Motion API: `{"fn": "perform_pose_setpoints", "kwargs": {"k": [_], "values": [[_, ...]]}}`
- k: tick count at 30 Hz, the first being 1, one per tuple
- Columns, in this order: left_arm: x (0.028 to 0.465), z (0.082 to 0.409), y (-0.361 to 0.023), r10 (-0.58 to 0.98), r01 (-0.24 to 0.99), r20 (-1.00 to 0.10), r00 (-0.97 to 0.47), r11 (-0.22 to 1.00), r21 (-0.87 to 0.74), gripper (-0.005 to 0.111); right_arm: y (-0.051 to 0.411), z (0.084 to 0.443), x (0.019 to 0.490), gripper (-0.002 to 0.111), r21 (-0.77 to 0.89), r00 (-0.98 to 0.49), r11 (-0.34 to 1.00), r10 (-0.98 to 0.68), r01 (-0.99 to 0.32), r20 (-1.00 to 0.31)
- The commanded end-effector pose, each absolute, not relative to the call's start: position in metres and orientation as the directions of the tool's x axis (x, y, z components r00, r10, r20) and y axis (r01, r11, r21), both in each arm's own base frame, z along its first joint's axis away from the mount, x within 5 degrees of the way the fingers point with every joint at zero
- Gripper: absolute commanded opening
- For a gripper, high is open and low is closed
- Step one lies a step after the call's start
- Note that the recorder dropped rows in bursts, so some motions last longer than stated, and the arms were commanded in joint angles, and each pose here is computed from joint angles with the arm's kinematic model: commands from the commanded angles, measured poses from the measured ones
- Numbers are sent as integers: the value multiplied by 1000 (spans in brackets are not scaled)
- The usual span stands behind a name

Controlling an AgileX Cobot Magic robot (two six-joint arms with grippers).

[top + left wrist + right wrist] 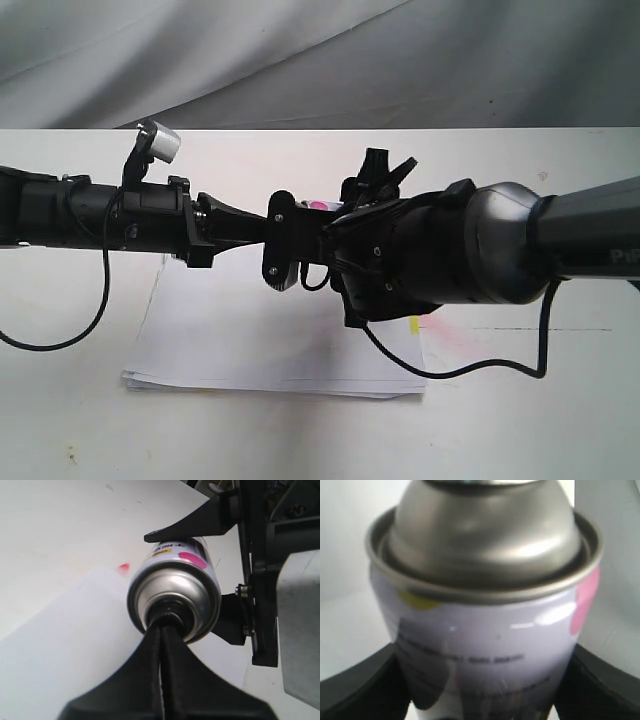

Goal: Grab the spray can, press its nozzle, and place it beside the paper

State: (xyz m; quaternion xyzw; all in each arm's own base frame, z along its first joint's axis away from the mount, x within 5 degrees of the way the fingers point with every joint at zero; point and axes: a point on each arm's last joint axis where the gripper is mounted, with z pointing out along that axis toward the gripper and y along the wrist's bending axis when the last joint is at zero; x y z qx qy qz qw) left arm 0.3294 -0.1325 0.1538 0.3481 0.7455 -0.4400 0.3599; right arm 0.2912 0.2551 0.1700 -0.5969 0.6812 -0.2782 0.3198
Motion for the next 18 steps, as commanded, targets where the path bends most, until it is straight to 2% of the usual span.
{"fn": "perform_pose_setpoints", "kwargs": {"k": [1, 18], "values": [[328, 154, -139, 205, 847, -849, -487, 346, -403, 0, 263, 181, 292, 0, -772, -13, 122, -989, -624, -146], [328, 154, -139, 202, 847, -849, -488, 346, -405, 0, 263, 181, 292, 0, -771, -8, 120, -989, -626, -148]]}}
